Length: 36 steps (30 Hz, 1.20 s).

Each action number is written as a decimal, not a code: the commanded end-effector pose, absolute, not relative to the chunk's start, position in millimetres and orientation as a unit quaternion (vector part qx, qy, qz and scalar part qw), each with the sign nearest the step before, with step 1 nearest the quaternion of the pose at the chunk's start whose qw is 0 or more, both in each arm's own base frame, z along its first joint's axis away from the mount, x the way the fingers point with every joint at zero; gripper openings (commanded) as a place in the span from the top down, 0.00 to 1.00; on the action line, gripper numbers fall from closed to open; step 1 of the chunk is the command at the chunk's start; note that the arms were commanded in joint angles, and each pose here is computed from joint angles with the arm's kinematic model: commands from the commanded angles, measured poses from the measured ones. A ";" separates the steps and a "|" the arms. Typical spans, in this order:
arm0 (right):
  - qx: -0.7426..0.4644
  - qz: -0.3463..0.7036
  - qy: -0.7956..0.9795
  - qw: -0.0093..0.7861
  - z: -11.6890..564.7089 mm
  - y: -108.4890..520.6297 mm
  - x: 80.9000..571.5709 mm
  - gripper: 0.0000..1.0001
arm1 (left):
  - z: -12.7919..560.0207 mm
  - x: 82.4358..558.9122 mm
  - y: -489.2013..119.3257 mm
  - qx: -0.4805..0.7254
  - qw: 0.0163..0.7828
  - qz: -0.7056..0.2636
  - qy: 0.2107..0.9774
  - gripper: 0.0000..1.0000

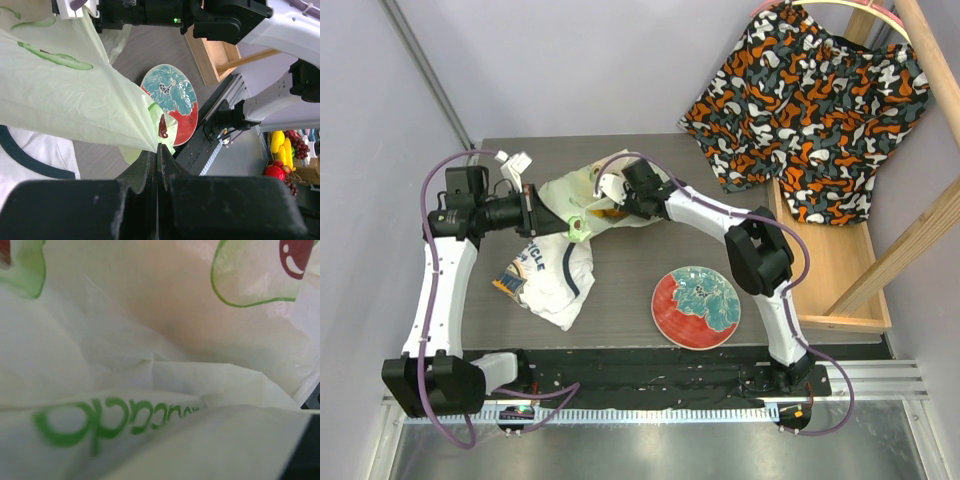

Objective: Take the fake fruits out of the plastic bag
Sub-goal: Adjust the plastic bag at the center of the board, then take out the fake fruit from the plastic bag.

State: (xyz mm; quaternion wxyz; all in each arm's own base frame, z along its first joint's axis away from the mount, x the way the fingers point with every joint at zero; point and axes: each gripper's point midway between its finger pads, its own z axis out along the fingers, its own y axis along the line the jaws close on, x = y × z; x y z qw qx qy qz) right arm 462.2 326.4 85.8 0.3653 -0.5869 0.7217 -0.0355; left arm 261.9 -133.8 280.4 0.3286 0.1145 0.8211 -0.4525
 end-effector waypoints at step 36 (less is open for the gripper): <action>-0.529 -0.048 0.679 0.507 219.3 323.1 451.3 0.61 | 344.3 297.5 -126.3 0.133 0.429 -0.418 0.790 0.98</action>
